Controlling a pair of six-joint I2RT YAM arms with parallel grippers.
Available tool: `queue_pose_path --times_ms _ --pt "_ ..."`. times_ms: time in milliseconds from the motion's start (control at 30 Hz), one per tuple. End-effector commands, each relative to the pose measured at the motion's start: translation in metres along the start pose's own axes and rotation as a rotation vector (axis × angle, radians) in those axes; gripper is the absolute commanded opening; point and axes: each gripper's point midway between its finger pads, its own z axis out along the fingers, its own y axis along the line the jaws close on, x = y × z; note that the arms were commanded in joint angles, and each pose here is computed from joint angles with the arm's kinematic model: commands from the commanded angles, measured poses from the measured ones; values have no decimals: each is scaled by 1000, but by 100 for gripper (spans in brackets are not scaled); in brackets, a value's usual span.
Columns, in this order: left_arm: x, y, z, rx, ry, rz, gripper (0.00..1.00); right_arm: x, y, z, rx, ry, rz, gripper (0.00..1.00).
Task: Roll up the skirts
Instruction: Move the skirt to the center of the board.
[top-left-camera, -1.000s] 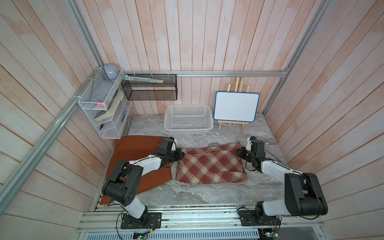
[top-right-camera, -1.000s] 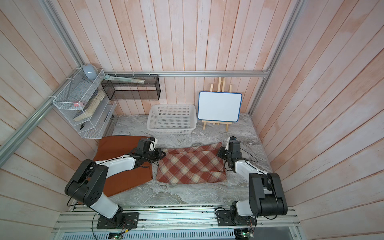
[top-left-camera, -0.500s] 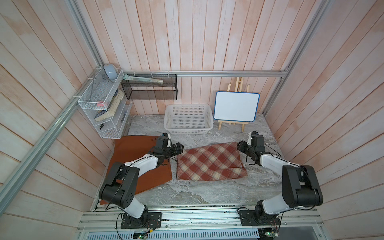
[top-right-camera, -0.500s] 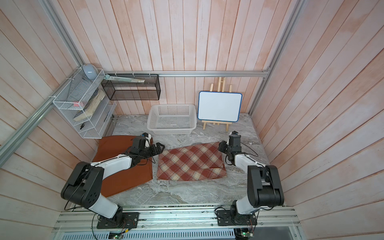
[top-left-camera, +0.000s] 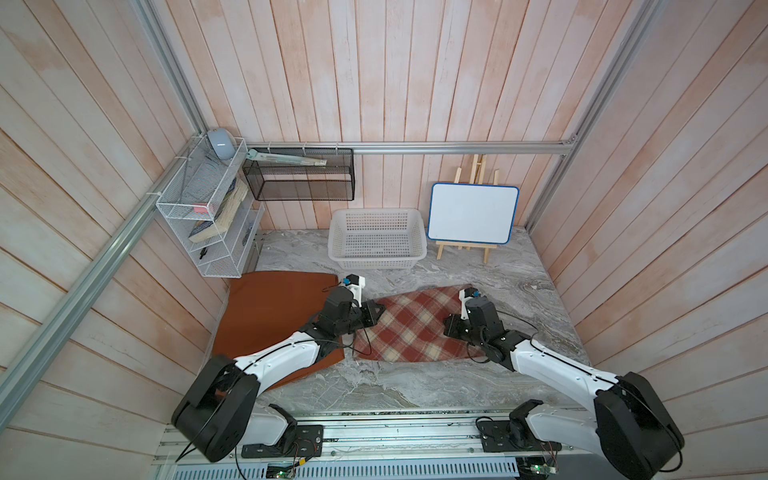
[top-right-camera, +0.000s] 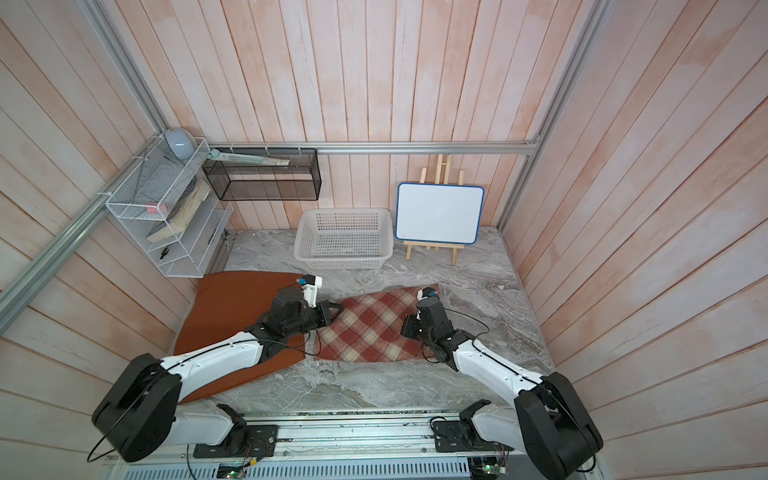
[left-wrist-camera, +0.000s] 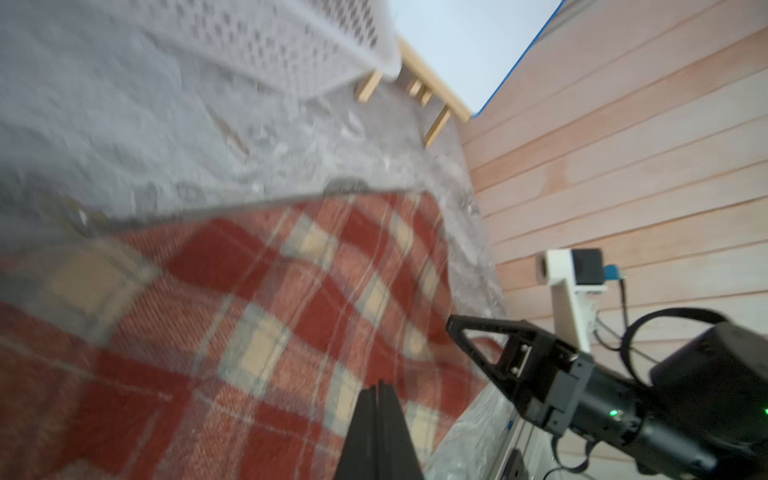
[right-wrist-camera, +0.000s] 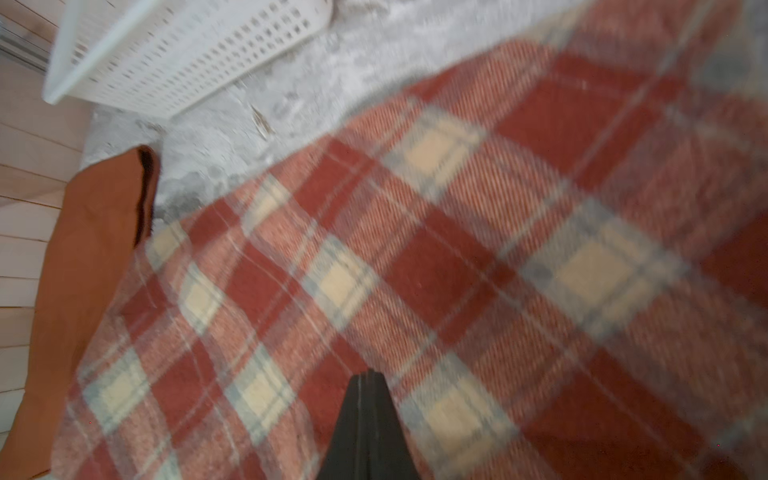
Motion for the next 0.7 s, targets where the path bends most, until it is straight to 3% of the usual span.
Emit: queue_pose_path --times_ms 0,67,200,333,400,500,667 --pt "21 8 15 51 45 -109 0 27 -19 1 50 65 109 0" --pt "30 26 18 16 44 -142 0 37 -36 -6 104 62 148 0" --pt "34 65 20 -59 46 -178 0 32 -83 -29 244 -82 224 0" --pt "32 92 17 -71 49 -251 0 31 -102 -39 274 -100 285 0" --pt "32 99 18 -86 59 -254 0 35 -117 -40 323 -92 304 0" --pt "29 96 18 -82 61 -244 0 48 -126 -34 283 -20 371 0" --pt "28 90 13 -66 61 -228 0 48 -134 -35 296 -62 400 0"
